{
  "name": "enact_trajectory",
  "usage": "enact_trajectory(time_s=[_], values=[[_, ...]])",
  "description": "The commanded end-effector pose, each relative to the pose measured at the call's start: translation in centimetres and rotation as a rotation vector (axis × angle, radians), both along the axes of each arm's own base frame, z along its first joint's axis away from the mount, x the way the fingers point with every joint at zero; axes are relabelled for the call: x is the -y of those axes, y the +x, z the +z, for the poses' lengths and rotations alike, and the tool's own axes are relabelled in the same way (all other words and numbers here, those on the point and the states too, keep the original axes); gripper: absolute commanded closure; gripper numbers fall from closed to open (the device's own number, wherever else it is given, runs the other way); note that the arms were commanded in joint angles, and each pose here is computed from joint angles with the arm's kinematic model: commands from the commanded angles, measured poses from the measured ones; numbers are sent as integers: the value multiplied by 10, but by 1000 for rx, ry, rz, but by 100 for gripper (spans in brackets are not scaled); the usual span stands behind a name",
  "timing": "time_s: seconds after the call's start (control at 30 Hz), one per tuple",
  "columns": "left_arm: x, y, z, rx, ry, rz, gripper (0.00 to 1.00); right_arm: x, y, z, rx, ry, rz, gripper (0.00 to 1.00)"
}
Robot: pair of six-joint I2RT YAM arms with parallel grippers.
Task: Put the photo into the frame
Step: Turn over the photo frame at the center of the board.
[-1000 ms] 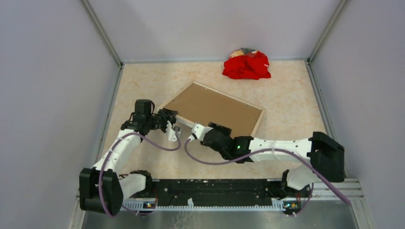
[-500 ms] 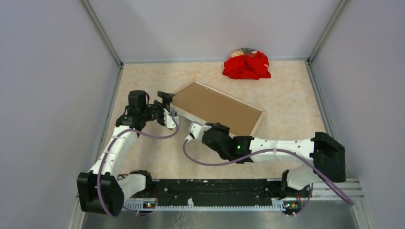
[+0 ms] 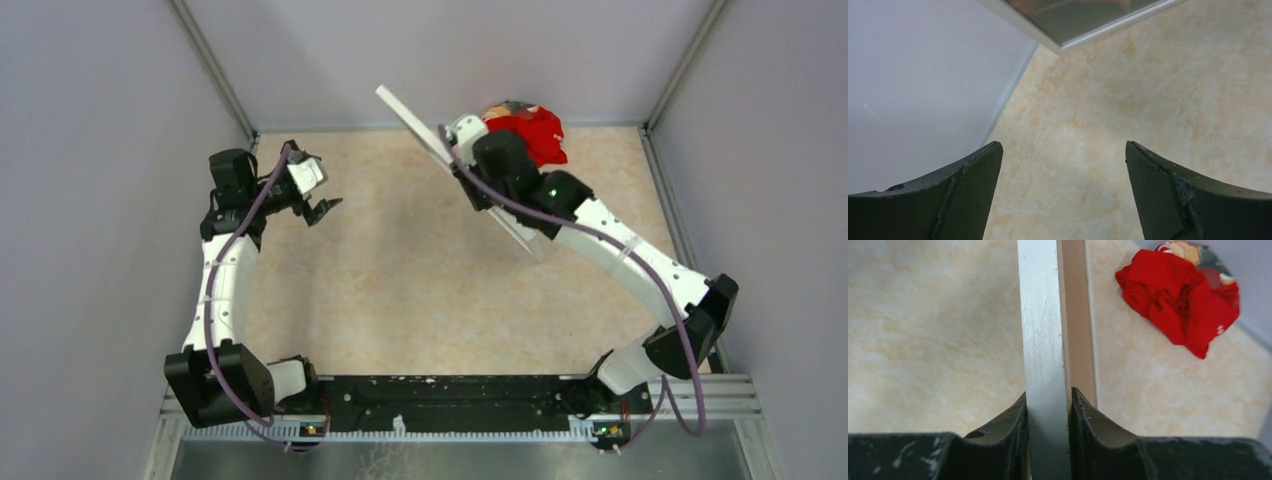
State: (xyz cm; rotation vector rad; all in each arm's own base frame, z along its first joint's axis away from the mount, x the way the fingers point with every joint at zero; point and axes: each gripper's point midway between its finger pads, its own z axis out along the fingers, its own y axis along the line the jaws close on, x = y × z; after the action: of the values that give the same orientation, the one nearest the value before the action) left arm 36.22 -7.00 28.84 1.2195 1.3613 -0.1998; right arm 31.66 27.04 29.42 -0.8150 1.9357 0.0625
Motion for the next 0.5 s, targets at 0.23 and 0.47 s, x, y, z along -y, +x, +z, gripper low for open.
enact_trajectory(time_s=[0.23, 0.47], values=[[6, -1, 8, -179, -201, 48, 1, 18, 55, 26, -463, 628, -97, 100], [7, -8, -5, -216, -221, 58, 1, 37, 83, 45, -457, 657, -146, 100]])
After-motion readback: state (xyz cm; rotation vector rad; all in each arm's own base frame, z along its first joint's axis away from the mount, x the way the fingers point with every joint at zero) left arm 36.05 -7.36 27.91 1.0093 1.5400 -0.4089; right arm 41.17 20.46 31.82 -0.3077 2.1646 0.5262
